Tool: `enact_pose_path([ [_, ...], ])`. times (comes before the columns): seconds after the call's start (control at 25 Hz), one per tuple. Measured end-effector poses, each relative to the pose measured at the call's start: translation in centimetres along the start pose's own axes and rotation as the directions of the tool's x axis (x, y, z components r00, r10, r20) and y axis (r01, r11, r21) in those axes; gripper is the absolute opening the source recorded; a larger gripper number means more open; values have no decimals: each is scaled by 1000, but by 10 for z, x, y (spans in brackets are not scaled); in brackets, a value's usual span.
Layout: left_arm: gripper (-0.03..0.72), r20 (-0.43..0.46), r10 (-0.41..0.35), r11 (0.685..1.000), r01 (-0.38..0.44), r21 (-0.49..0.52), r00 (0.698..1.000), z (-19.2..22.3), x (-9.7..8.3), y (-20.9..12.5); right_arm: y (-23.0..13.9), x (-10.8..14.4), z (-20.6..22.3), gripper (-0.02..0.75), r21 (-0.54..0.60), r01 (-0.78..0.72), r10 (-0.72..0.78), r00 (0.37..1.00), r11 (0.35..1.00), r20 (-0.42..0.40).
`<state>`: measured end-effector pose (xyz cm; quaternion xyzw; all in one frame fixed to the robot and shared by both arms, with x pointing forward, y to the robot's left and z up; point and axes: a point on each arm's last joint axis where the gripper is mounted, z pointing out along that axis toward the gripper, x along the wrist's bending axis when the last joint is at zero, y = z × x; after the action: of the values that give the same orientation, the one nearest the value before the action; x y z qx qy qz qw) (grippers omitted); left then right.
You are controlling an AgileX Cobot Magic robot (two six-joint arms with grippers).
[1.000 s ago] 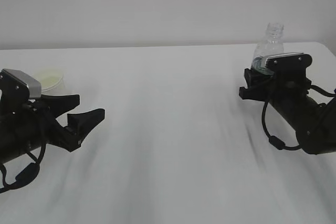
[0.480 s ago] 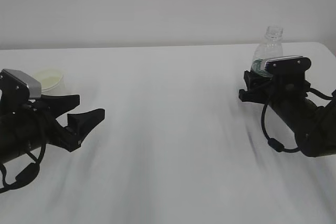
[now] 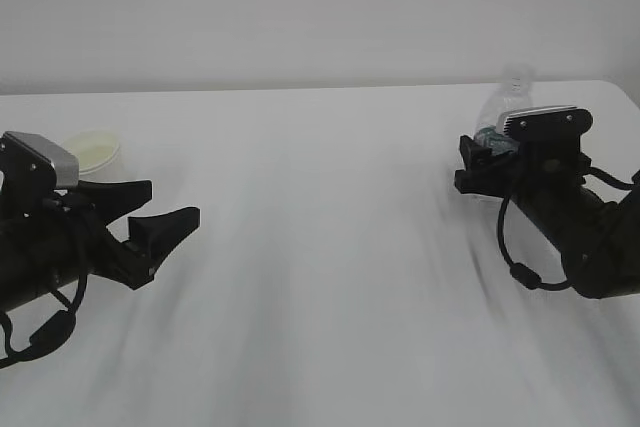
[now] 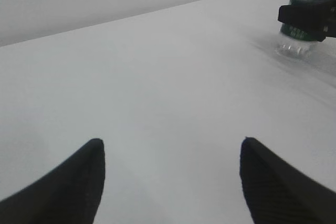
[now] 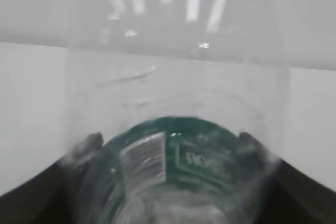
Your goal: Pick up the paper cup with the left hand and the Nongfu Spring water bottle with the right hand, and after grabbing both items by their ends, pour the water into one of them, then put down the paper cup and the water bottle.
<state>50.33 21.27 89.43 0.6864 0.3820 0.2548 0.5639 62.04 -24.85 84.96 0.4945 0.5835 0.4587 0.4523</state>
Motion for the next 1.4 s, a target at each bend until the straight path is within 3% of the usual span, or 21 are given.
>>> enact_pose_path([
  [0.28, 570, 0, 0, 1000, 0, 0, 1000, 0, 0, 0, 0, 0, 0, 601, 4, -1, 1, 1000, 1000, 1],
  [1.4, 566, 0, 0, 1000, 0, 0, 1000, 0, 0, 0, -17, -1, -22, 605, 68, 3, -3, 1000, 998, 1],
])
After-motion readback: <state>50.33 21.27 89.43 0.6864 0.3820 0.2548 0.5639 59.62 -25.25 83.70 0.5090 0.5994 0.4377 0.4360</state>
